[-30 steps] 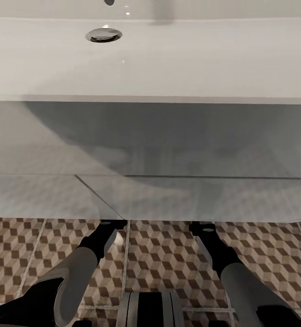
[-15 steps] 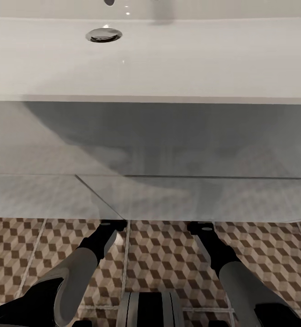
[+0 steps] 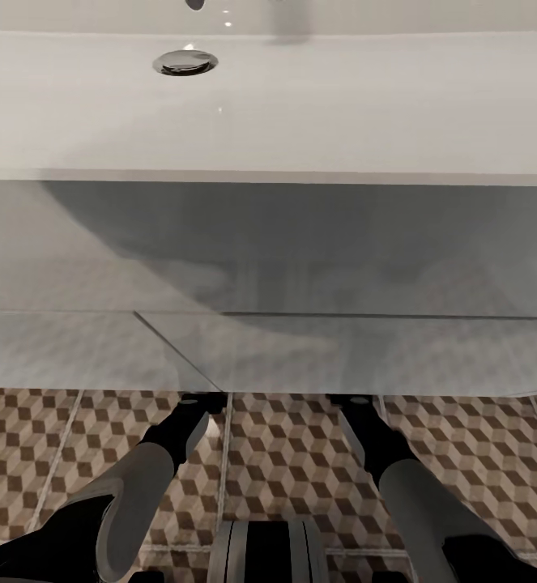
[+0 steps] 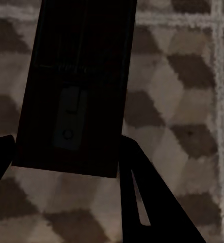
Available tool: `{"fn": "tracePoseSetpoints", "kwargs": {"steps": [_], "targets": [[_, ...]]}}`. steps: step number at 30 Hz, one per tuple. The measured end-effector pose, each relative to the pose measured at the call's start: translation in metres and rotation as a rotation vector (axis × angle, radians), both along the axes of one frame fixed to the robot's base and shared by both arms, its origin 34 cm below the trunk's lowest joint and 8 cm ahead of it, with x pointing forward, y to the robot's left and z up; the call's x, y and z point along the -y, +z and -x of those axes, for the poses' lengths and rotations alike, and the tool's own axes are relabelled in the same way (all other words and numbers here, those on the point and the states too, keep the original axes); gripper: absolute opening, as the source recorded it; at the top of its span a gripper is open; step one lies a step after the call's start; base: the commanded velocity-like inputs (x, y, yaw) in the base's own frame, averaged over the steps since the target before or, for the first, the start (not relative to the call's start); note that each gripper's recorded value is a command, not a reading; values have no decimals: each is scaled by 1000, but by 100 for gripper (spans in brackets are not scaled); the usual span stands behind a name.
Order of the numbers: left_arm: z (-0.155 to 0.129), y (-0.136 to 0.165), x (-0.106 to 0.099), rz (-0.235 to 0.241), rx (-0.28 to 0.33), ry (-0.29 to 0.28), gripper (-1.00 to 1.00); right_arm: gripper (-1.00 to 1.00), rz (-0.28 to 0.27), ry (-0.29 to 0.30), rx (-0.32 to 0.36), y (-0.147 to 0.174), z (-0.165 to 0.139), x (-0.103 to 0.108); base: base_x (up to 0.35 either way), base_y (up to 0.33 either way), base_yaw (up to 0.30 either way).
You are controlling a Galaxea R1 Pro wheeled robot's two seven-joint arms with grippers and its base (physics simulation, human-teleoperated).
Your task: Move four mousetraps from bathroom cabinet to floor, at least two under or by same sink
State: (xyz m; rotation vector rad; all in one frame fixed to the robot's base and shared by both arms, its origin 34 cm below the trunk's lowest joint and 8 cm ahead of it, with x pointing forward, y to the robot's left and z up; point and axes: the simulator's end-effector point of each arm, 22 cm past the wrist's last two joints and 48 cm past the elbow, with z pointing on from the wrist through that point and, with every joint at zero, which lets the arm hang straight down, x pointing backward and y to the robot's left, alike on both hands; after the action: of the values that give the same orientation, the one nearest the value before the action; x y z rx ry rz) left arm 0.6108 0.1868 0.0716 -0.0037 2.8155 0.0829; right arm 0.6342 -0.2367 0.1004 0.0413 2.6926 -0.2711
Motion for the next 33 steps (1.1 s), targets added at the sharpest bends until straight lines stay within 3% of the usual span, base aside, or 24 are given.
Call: {"fn": "tracePoseSetpoints", "kwargs": {"steps": [13, 33], "targets": [[0, 0, 0, 0, 0, -1, -100, -100, 14, -20, 79, 21, -28, 4, 0, 0, 0], [-4, 2, -1, -2, 19, 0, -100, -100, 14, -22, 80, 21, -28, 5, 0, 0, 0]]}}
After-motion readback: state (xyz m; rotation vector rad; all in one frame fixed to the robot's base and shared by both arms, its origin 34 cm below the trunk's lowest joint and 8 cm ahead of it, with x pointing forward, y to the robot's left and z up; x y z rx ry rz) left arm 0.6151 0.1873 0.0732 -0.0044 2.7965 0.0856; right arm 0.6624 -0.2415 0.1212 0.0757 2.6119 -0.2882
